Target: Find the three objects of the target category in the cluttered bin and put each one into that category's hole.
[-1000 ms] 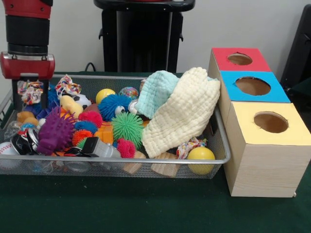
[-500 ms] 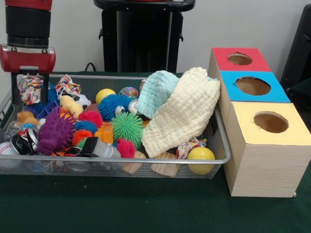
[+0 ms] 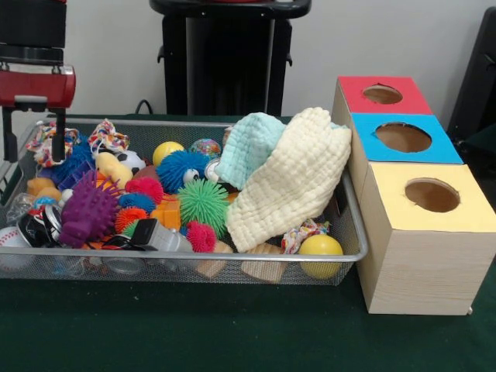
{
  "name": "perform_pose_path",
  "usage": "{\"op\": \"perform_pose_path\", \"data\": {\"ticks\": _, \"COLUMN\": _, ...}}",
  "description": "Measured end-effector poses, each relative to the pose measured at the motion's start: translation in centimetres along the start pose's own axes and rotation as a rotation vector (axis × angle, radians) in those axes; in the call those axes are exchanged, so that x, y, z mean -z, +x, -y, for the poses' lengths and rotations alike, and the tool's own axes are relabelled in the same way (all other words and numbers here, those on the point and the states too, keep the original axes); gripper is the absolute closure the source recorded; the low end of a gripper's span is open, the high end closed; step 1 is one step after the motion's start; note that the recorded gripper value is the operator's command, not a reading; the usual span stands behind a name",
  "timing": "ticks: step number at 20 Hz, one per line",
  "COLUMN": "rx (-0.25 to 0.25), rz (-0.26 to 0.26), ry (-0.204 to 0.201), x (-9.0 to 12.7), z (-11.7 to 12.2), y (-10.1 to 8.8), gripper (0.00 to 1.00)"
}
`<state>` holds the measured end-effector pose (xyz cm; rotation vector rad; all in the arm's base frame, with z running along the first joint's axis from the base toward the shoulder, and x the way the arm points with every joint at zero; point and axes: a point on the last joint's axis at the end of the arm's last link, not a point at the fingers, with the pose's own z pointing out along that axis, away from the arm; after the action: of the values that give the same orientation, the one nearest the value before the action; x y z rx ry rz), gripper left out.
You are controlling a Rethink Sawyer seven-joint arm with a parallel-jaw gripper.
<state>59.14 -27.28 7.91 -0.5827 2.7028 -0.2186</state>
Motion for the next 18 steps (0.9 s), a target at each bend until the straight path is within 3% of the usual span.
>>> {"op": "perform_pose_path", "data": {"ticks": 18, "rx": 0.119, "rz": -0.004, "ry": -0.013, "x": -2.5, "z": -1.3, "y": 1.0, "gripper": 0.00}}
